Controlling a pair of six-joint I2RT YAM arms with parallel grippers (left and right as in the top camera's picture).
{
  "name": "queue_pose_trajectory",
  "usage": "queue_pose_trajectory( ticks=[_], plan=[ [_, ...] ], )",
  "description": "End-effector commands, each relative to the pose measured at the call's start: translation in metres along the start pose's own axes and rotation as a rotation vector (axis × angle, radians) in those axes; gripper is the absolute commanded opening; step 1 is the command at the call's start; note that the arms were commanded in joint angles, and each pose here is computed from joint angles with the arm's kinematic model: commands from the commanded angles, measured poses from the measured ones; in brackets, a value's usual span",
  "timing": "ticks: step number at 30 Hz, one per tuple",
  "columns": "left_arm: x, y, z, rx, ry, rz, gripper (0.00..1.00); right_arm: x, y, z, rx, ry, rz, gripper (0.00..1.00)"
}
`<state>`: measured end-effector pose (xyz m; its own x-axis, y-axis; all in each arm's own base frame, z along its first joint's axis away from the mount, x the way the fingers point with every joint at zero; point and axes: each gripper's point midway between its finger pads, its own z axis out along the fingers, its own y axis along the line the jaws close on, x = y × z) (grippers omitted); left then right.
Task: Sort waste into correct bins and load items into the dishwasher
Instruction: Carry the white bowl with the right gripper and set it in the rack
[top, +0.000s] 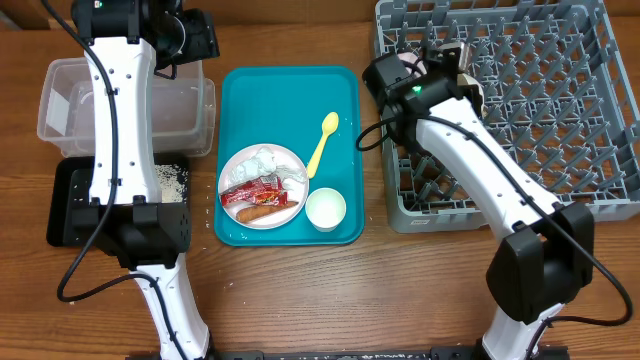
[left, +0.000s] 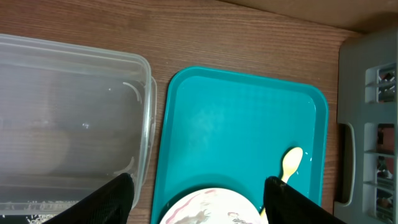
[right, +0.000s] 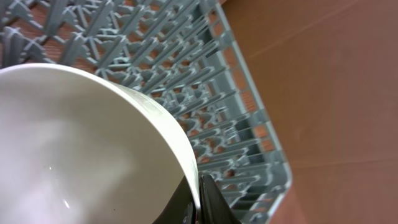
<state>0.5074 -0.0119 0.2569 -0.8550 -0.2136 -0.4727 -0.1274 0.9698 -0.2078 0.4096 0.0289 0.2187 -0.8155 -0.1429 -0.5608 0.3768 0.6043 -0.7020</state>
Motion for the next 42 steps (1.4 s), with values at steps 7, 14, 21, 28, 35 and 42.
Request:
queue_pose_trajectory(
  ticks=[7,14,21,28,35,42],
  plan=[
    [-0.006,-0.005,-0.006,0.005,-0.031,0.030,0.68,-0.027,-0.050,-0.015,0.340,-0.186,-0.135,0.04],
    [-0.006,-0.005,-0.006,0.005,-0.031,0.030,0.67,-0.015,-0.007,-0.011,0.146,-0.118,-0.053,0.04],
    [-0.006,-0.005,-0.006,0.006,-0.032,0.030,0.66,-0.007,0.008,-0.002,0.162,-0.098,-0.145,0.04],
    [-0.006,-0.005,-0.006,0.005,-0.032,0.030,0.67,0.003,0.024,0.007,0.179,-0.071,-0.248,0.04],
    [-0.006,-0.005,-0.006,0.006,-0.031,0.030,0.67,0.008,0.031,0.010,0.184,-0.062,-0.278,0.04],
    [-0.006,-0.005,-0.006,0.006,-0.031,0.030,0.67,0.018,0.040,0.011,0.123,-0.017,-0.288,0.04]
  ],
)
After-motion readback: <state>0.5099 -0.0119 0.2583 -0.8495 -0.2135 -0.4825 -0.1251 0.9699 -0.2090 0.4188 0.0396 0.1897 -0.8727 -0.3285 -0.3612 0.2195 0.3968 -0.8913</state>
